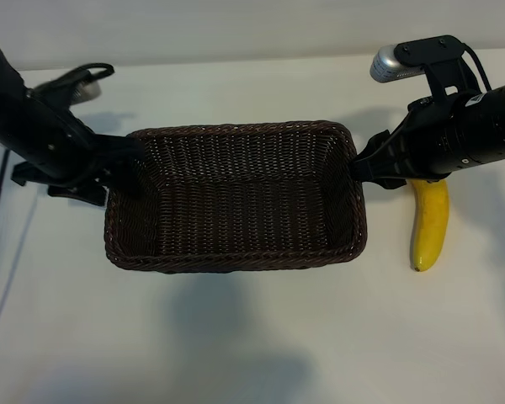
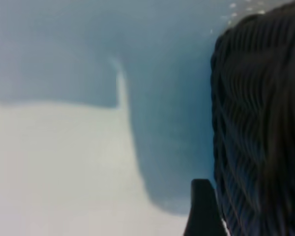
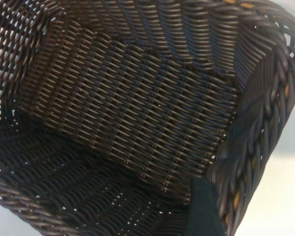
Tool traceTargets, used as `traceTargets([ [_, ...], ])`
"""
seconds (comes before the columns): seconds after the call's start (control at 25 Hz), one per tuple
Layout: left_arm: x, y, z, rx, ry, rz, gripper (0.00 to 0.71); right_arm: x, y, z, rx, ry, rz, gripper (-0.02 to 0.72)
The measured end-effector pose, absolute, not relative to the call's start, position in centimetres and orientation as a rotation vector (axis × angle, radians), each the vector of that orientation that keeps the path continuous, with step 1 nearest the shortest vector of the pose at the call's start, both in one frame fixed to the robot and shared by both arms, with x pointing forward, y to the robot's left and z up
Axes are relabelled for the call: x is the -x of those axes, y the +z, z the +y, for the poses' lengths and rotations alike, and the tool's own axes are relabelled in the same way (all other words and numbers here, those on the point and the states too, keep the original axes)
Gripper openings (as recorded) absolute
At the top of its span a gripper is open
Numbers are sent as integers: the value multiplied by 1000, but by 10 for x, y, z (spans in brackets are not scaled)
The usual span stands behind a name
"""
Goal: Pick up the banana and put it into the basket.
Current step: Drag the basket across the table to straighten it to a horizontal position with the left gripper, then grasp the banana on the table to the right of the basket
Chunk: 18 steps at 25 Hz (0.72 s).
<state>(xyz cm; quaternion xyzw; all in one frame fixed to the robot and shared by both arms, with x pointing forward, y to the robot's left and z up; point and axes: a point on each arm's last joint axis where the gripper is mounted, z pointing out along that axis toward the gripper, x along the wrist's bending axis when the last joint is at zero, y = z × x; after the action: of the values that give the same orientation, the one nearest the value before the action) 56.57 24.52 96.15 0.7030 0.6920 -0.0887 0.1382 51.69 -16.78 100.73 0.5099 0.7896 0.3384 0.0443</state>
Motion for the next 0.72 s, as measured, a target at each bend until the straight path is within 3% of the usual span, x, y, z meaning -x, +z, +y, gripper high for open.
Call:
traceTargets([
  [0.36,-561,1017,247,-2026,-161,1938,523,-517,1007,-168,-1558,1034,2413,505],
  [0.72,-577,1072,278,-2143,273,2119,523,-517,1007,-168,-1560,1034,2414,505],
])
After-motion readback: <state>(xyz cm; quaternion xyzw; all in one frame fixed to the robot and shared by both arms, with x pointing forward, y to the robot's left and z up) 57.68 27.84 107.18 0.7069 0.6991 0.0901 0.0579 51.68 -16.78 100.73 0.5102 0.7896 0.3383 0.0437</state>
